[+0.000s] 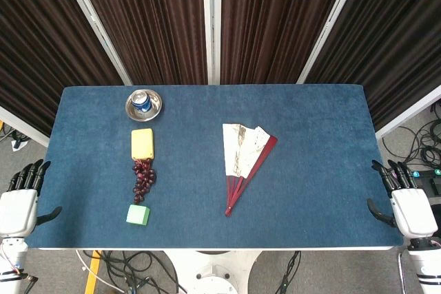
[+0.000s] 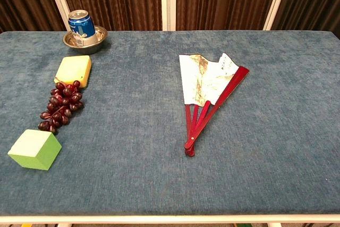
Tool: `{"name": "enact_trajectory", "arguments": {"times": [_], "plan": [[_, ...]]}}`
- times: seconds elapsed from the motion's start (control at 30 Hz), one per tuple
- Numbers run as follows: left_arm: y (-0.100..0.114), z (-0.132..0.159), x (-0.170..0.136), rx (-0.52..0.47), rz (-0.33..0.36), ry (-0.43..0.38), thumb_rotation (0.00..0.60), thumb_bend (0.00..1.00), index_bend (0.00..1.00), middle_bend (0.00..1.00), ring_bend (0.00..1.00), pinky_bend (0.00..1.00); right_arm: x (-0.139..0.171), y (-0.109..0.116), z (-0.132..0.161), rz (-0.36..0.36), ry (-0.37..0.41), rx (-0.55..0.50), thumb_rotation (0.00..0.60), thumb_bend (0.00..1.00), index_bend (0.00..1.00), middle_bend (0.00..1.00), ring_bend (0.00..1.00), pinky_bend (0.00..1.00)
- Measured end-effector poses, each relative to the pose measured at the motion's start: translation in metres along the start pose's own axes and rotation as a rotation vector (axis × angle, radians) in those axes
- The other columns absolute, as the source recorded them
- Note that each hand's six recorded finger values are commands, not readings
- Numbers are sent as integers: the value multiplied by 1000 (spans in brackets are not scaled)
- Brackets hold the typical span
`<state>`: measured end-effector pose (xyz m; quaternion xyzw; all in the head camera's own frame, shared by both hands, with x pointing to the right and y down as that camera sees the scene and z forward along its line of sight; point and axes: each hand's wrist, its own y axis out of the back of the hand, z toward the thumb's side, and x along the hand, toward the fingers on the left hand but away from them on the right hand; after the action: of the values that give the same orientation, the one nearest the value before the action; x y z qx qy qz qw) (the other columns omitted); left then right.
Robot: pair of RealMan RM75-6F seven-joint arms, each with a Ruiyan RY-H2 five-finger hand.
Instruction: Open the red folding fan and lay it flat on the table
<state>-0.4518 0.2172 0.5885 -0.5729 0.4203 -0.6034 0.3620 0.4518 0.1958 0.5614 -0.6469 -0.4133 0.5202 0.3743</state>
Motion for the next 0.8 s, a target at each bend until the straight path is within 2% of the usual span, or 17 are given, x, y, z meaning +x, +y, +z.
{"name": "enact_trajectory", "arguments": {"times": [0.3, 0.43, 0.57, 0.67, 0.8], "plan": [[1, -2, -2, -18, 9, 13, 600, 136, 114, 166, 106, 157, -3, -2, 8, 6, 27, -16, 600, 265, 61, 196, 43, 11], [2, -3, -2, -25, 11, 19, 600, 136, 114, 166, 106, 157, -14, -4, 17, 11, 63, -15, 600, 147, 109, 248, 44, 12], [2, -3, -1, -32, 13, 17, 600, 135, 114, 166, 106, 157, -36, -11, 32, 42, 115, 8, 600, 41, 207, 276, 49, 12], [3, -3, 0, -35, 12, 16, 600, 136, 114, 166, 106, 156, -59, -24, 48, 89, 167, 31, 600, 24, 261, 276, 49, 12], [3, -4, -1, -40, 10, 22, 600, 133, 114, 166, 106, 157, -99, -53, 81, 168, 248, 51, 600, 13, 310, 293, 49, 5]]}}
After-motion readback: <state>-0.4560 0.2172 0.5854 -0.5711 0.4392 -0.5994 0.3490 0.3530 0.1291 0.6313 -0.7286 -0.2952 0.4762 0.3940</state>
